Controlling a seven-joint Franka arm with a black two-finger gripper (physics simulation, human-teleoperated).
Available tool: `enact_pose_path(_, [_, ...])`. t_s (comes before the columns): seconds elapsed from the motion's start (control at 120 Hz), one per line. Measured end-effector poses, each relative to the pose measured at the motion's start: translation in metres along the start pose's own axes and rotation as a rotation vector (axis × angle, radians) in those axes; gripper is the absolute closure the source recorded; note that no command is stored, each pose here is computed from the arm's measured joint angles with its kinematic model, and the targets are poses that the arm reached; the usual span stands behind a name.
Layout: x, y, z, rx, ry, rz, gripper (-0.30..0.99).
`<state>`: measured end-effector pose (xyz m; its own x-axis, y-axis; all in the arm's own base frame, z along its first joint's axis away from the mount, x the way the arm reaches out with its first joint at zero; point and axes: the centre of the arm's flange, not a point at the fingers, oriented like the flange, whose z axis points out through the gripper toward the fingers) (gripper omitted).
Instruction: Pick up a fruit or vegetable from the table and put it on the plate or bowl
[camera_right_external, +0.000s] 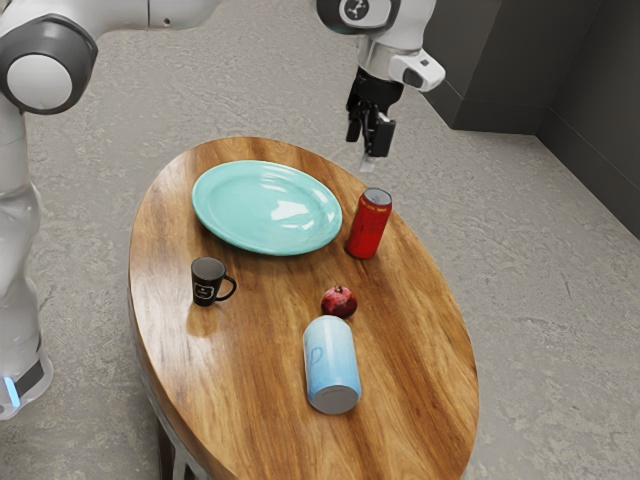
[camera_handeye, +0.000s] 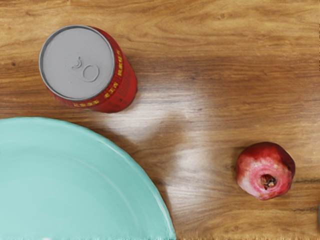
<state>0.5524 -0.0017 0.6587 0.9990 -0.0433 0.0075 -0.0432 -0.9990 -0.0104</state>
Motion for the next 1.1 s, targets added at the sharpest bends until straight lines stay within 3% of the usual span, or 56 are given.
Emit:
enact_pose_path(0.367, [0.009, 0.004, 0.009, -0.021, -0.022, 0.056, 0.0])
enact_pose_path(0.467, [0.01, -0.006, 0.011, -0.059, -0.024, 0.043, 0.0])
enact_pose_path(0.6, [0.009, -0.029, -0.001, -0.091, 0.016, 0.026, 0.0])
enact_pose_path(0.675, [0.013, -0.003, -0.002, -0.088, 0.025, 0.096, 0.0])
enact_pose_path(0.883, [0.005, 0.134, -0.003, -0.039, 0.031, 0.397, 0.0])
enact_pose_path(0.967, [0.002, 0.136, -0.006, -0.02, 0.039, 0.419, 0.0])
enact_pose_path(1.1, [0.006, 0.101, -0.009, -0.004, 0.048, 0.383, 0.0])
